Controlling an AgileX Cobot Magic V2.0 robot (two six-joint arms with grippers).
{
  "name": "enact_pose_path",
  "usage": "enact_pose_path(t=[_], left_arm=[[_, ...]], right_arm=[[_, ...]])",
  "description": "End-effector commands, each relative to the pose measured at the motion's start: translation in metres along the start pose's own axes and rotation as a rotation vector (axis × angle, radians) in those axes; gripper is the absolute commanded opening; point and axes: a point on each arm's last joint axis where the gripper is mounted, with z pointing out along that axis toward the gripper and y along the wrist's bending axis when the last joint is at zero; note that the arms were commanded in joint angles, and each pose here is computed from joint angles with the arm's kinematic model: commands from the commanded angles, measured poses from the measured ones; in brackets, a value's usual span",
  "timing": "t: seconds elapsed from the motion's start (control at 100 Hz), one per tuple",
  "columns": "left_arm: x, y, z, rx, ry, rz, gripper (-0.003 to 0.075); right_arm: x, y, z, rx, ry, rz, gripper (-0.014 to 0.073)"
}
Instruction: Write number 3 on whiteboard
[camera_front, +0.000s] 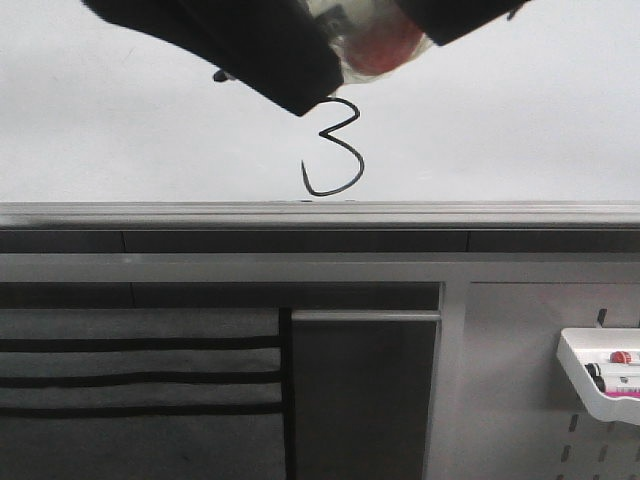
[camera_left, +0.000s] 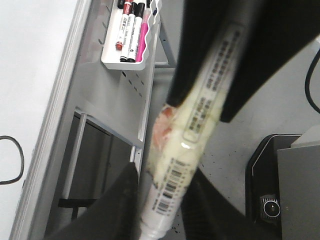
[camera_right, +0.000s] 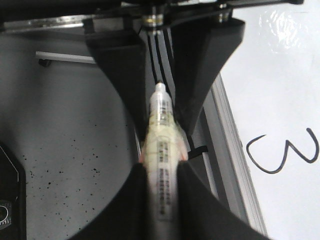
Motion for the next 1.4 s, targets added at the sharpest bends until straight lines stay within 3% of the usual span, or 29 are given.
enact_pose_path(t=[0.0, 0.43, 0.84, 1.1, 1.39], left_arm=[[-0.0176, 0.0042, -0.0148, -0.059, -0.112, -0.017, 0.0132], [-0.0176, 0.0042, -0.0148, -0.059, -0.112, -0.017, -0.0018], [-0.0177, 0.0041, -0.0148, -0.058, -0.113, -0.019, -0.0018], [-0.0177, 0.0041, -0.0148, -0.058, -0.113, -0.019, -0.0018], [-0.0171, 0.0058, -0.0152, -0.065, -0.114, -0.030, -0.0018]], right_arm=[[-0.0096, -0.0075, -0.0074, 0.055, -0.064, -0.008, -0.0057], [-0.0096, -0.0075, -0.0074, 0.055, -0.064, -0.008, -0.0056], [-0.0096, -0.0075, -0.0074, 0.055, -0.064, -0.006, -0.0049], [-0.0095, -0.0074, -0.0074, 0.053, -0.064, 0.002, 0.0144], [-0.0093, -0.0078, -0.0085, 0.056, -0.066, 0.061, 0.0281]])
